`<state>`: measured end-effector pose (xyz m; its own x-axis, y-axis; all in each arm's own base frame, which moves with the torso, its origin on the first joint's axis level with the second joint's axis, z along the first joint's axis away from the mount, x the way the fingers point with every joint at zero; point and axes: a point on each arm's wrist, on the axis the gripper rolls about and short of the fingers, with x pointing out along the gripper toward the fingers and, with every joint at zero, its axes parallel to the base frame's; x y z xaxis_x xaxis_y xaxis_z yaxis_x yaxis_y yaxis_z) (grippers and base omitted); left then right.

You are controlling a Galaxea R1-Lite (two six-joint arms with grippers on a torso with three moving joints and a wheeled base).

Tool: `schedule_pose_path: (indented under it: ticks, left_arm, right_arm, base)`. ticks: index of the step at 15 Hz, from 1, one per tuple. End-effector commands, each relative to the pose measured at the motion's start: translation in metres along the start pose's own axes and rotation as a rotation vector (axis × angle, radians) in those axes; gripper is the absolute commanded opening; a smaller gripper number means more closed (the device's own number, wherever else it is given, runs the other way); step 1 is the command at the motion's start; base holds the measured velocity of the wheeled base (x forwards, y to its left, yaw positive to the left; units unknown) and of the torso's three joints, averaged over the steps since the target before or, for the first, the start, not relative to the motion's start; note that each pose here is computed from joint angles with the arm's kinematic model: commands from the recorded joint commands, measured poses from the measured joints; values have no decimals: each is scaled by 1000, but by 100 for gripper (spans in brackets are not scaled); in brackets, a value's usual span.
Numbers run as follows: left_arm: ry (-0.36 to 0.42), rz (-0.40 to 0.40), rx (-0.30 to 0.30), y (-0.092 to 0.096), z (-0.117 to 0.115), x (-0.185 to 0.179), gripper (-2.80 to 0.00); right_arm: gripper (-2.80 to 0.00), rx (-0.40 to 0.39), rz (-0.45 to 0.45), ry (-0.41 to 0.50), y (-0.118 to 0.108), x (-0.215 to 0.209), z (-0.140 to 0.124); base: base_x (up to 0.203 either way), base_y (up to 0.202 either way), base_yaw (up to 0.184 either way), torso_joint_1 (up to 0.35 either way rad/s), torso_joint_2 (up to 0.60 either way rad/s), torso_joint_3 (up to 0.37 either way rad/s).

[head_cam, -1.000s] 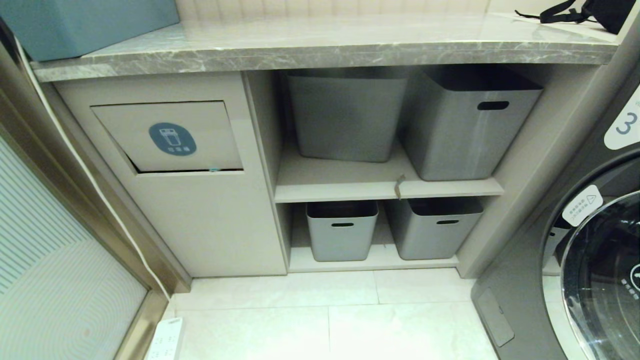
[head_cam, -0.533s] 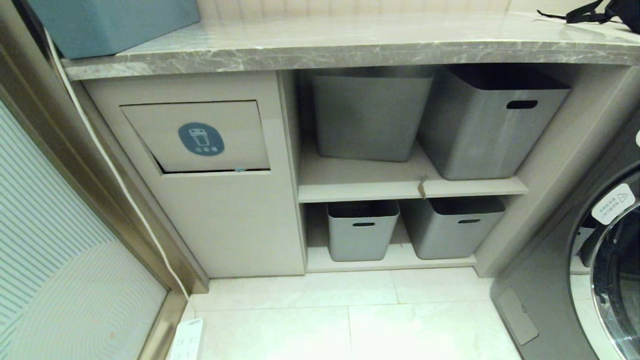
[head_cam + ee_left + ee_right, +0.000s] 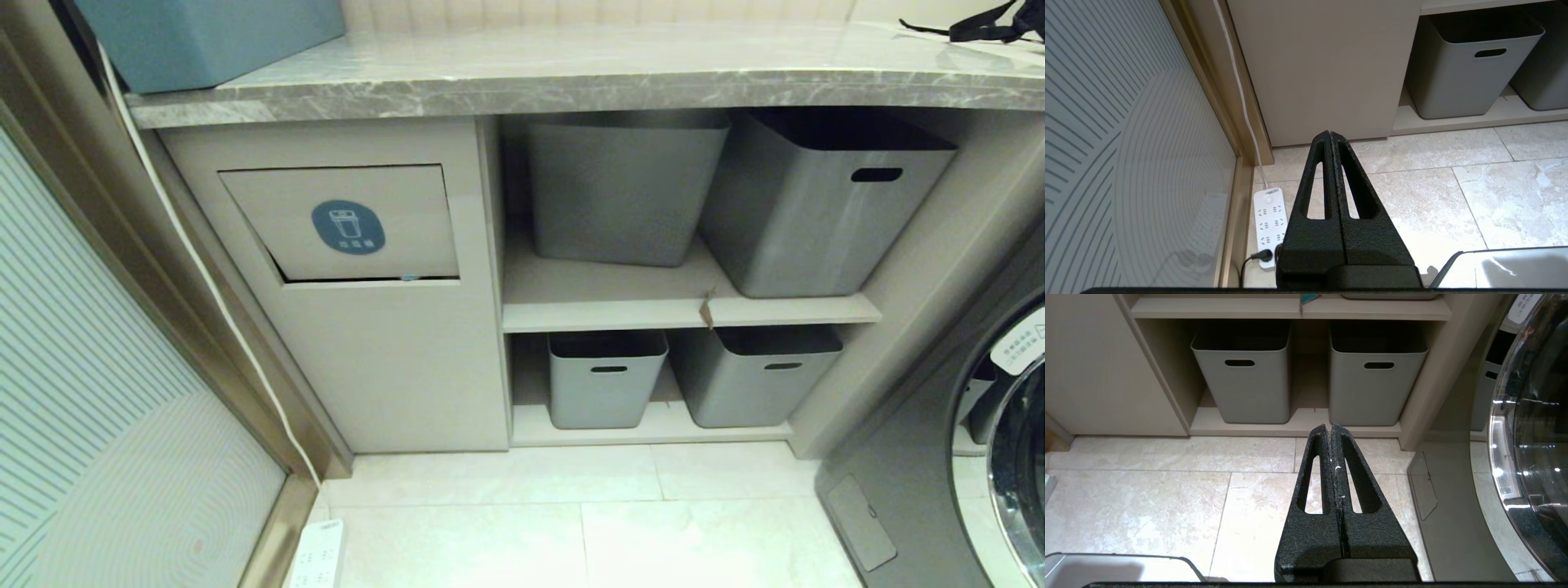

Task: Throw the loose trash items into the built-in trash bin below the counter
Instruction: Pick up the garbage

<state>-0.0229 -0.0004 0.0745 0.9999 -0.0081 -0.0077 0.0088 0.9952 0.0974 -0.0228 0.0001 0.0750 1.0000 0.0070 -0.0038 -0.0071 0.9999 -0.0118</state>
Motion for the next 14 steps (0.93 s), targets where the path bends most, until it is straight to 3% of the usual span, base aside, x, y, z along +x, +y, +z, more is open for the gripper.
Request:
schedule_pose_path:
  ticks: [1, 11, 14]
  left_arm:
    - [0, -1, 1, 0, 0, 0, -280]
    - [-3, 2, -1, 0, 0, 0, -280]
    - [-4, 1, -10, 0, 1, 0, -280]
  right_arm:
    - [-280, 0, 1, 1, 0, 0, 0]
    - [-280, 0, 1, 1, 0, 0, 0]
    - [-280, 0, 2, 1, 0, 0, 0]
  base:
    - [0, 0, 0, 0, 0, 0]
    - [0, 0, 0, 0, 0, 0]
    - [1, -144, 3, 4, 4, 1]
